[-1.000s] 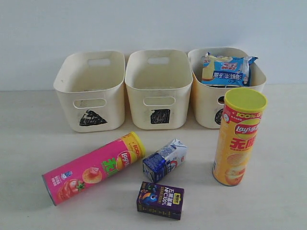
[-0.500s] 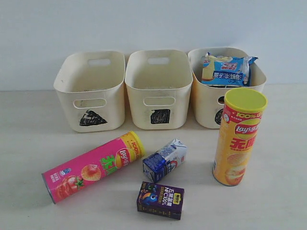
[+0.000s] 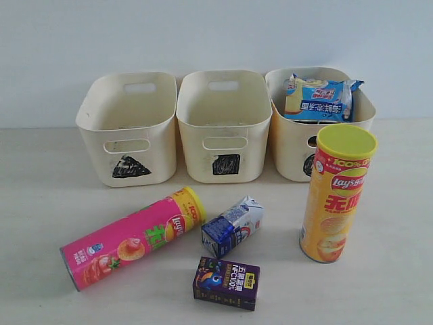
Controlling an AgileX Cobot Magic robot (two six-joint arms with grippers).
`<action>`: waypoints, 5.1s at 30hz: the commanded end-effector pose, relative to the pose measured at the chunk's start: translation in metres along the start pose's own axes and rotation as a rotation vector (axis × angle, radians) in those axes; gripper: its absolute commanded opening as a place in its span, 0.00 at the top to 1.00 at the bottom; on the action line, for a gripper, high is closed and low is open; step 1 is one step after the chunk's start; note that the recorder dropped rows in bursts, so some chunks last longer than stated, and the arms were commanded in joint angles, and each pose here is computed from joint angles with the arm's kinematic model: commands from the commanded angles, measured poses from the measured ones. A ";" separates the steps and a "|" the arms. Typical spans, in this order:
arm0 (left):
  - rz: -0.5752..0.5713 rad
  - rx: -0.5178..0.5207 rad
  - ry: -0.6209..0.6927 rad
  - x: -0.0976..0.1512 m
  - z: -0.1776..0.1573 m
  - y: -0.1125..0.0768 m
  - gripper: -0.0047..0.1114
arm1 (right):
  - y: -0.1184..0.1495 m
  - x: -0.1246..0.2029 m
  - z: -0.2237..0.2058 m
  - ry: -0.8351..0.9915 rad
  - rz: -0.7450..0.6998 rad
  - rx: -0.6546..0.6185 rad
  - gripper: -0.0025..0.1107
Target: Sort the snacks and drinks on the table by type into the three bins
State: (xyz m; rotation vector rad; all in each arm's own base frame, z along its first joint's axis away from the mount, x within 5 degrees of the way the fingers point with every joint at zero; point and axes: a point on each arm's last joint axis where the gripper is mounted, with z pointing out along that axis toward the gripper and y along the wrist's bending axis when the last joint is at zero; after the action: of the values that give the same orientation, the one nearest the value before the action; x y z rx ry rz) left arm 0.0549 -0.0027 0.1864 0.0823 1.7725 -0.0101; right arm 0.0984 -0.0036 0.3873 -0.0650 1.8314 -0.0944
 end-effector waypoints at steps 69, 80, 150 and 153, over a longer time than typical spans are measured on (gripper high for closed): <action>-0.008 0.002 -0.011 -0.001 -0.001 0.000 0.92 | 0.022 0.207 0.009 -0.024 0.107 -0.006 0.98; -0.008 0.002 -0.008 -0.001 -0.001 0.000 0.92 | 0.022 0.207 0.009 -0.026 0.081 0.003 0.98; 0.317 0.119 0.598 -0.164 0.168 -0.021 0.92 | 0.022 0.207 0.009 -0.026 0.086 0.002 0.98; 0.383 0.255 0.651 -0.163 0.173 -0.041 0.92 | 0.022 0.207 0.009 -0.026 0.086 0.002 0.98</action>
State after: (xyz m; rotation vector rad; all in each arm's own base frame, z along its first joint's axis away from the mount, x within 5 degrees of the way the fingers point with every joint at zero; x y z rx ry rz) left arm 0.2525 -0.0431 0.3108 0.5224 2.3340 0.1456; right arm 0.0540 -0.0019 0.1844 0.0172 1.8146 -0.0342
